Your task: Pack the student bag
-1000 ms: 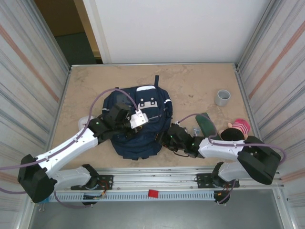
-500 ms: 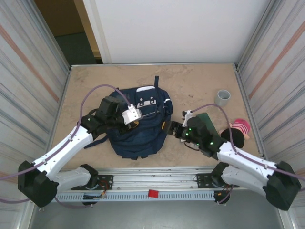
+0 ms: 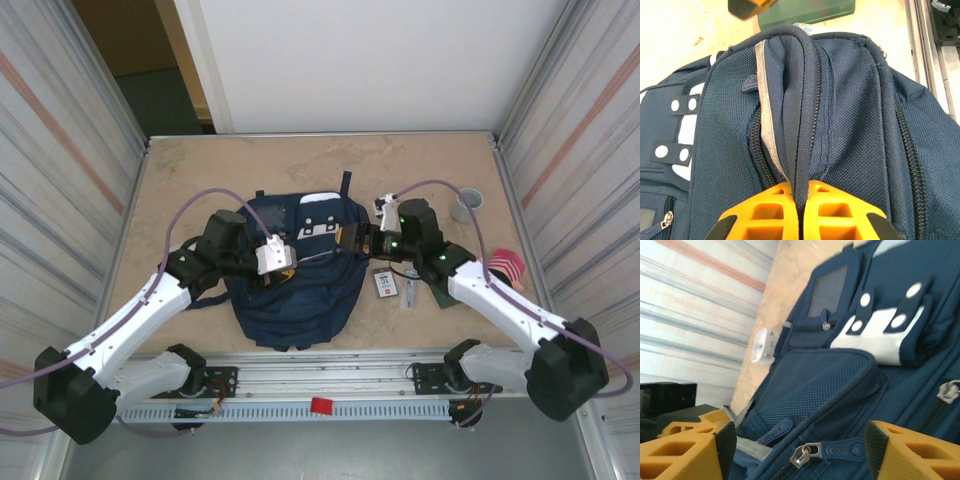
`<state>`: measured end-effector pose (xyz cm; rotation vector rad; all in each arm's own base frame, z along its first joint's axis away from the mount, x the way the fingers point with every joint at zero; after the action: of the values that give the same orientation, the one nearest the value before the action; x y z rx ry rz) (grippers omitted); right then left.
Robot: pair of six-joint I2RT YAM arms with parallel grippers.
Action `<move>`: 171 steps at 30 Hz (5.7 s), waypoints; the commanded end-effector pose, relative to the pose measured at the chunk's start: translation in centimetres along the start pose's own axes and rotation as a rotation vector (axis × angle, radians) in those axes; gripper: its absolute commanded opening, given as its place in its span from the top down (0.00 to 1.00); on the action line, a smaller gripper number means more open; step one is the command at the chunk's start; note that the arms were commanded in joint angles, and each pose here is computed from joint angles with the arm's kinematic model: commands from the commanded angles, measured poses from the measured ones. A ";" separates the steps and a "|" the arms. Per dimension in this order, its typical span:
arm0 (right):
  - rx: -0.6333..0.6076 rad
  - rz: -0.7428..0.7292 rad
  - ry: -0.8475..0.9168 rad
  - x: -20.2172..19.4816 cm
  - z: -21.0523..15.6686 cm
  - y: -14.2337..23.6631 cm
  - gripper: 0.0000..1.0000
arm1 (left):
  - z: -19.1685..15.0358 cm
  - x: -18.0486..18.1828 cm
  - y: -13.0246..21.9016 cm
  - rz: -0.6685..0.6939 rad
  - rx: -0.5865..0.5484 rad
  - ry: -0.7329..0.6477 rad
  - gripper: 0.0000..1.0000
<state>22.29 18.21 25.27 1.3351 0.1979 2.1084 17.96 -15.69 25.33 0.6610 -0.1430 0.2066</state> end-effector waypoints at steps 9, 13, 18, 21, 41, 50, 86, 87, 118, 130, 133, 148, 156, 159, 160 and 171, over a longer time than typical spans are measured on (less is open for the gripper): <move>0.135 -0.086 -0.146 2.4 -1.4 -4.0 0.53 | 1.3 1.5 0.7 0.169 -0.098 -0.117 1.00; 0.111 -0.041 -0.163 2.7 -1.2 -4.7 0.81 | 1.0 1.7 0.5 0.193 -0.068 -0.093 1.00; 0.087 -0.003 -0.148 3.7 -0.6 -4.8 0.95 | 0.7 1.1 0.7 0.158 -0.059 -0.060 0.85; 0.077 0.003 -0.146 4.1 -0.6 -4.9 0.97 | 0.7 0.5 0.9 0.133 -0.078 -0.041 0.66; 0.045 0.013 -0.065 4.4 -0.8 -3.9 0.84 | 1.7 1.3 -4.0 0.212 0.050 0.028 0.90; -0.120 0.052 0.279 -1.0 1.4 -0.2 0.42 | 0.8 0.5 -0.8 0.095 -0.164 -0.005 1.00; 0.296 0.337 0.476 -7.0 3.4 -6.1 0.57 | 0.2 1.1 2.4 0.102 -0.337 -0.001 1.00; 0.300 0.340 0.473 -7.0 3.4 -6.1 0.57 | 0.2 1.1 2.4 0.102 -0.339 0.000 1.00; 0.221 0.176 0.457 -6.3 3.8 -5.0 1.00 | -0.4 2.6 2.4 0.243 -0.235 0.071 1.00; 0.316 0.202 0.524 -0.4 1.2 -4.4 1.00 | -0.1 4.7 1.8 0.441 -0.153 0.192 1.00; 0.303 0.201 0.523 0.9 0.7 -3.8 1.00 | 0.2 4.5 1.1 0.442 -0.137 0.168 1.00; 0.196 0.010 0.325 2.9 -2.4 -3.3 1.00 | 3.7 6.3 -2.9 0.582 -0.170 0.354 1.00; 0.115 -0.009 0.192 3.5 -5.1 -4.4 1.00 | 6.2 7.9 -4.9 0.567 -0.281 0.468 1.00; 0.116 -0.019 0.182 3.5 -5.7 -5.0 1.00 | 6.9 7.8 -5.1 0.530 -0.309 0.459 1.00; 0.113 -0.023 0.178 3.5 -5.7 -5.0 0.96 | 6.9 7.7 -5.0 0.518 -0.313 0.447 1.00; -0.152 -0.035 -0.088 4.5 -2.4 0.7 0.33 | 6.0 5.0 -3.3 0.325 -0.374 0.201 1.00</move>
<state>18.37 22.30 26.99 1.2111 0.1926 2.1416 23.96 -21.31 24.98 0.4298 0.0577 0.6381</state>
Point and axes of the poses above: each hand's point on the last joint's axis, 136 mm out from that joint toward the fingers, its own y axis back along the fingers, its own x axis along the line the jaws close on, z = x × y, the point moved 10 cm from there along y, back along the fingers
